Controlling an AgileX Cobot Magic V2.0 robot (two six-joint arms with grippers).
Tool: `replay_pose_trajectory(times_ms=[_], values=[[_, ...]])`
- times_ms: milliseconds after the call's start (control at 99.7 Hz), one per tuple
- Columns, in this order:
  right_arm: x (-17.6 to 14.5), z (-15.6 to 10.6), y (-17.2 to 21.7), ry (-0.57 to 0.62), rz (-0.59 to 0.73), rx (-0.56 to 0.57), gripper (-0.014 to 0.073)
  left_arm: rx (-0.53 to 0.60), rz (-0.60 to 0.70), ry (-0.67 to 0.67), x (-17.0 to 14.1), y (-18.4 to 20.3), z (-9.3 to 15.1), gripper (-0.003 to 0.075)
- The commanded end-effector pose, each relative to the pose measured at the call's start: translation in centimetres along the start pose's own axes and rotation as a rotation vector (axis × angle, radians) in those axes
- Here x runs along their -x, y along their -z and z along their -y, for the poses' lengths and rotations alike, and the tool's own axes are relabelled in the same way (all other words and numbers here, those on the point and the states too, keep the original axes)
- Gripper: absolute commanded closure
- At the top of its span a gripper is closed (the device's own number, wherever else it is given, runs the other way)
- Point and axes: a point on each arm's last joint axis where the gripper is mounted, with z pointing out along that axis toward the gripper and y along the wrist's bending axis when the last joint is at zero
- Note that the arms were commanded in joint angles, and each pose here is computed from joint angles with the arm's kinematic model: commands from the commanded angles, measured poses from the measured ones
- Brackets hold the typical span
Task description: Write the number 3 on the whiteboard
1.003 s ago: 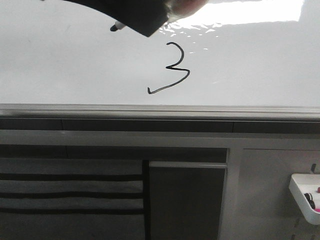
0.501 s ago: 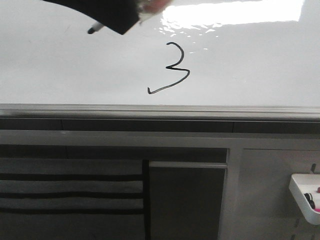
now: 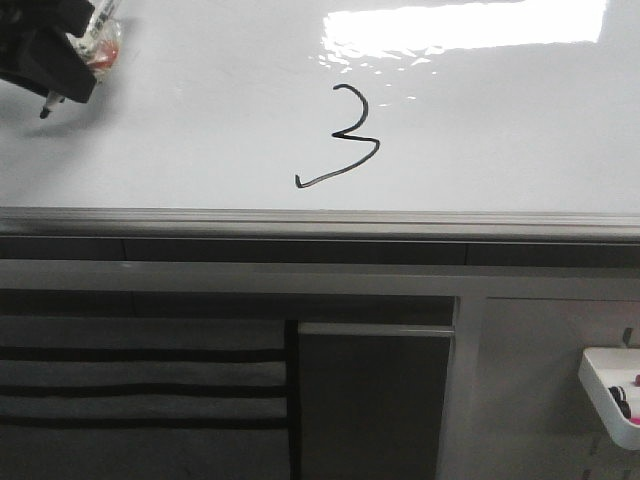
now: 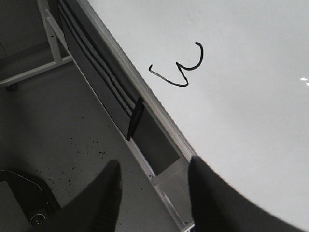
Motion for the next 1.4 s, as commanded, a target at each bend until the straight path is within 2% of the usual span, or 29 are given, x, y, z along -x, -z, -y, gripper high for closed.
replay_pose_trajectory(times_ms=[0,822,923,1053,1113,1163,1264,1394], values=[[0.9,0.4,1.0,-0.008,0.074,-0.042,0.0307,0.027,0.101,0.063,1.5,0.2,-0.5,0.0738],[0.9,0.2,1.0,-0.015,0.072,-0.028,0.0307,0.067,0.155,0.084,1.7,-0.9,-1.0,0.0729],[0.8,0.2,1.0,-0.015,0.063,-0.021,0.0307,0.068,0.156,0.084,1.8,-0.8,-1.0,0.0649],[0.8,0.2,1.0,-0.014,0.062,-0.02,0.0307,0.066,0.154,0.084,1.7,-0.9,-1.0,0.0416],[0.8,0.1,1.0,-0.017,0.061,-0.018,0.0307,0.063,0.148,0.084,1.7,-0.9,-0.9,0.0345],[0.8,0.1,1.0,-0.026,0.061,-0.018,0.0307,0.064,0.147,0.078,1.7,-0.9,-0.9,0.0315],[0.6,0.4,1.1,-0.078,0.042,-0.046,0.0307,0.06,0.136,0.016,2.0,0.1,-0.8,0.032],[-0.2,0.8,2.5,-0.199,0.0,-0.165,0.0307,0.044,0.099,-0.103,2.7,3.3,-0.2,0.0322]])
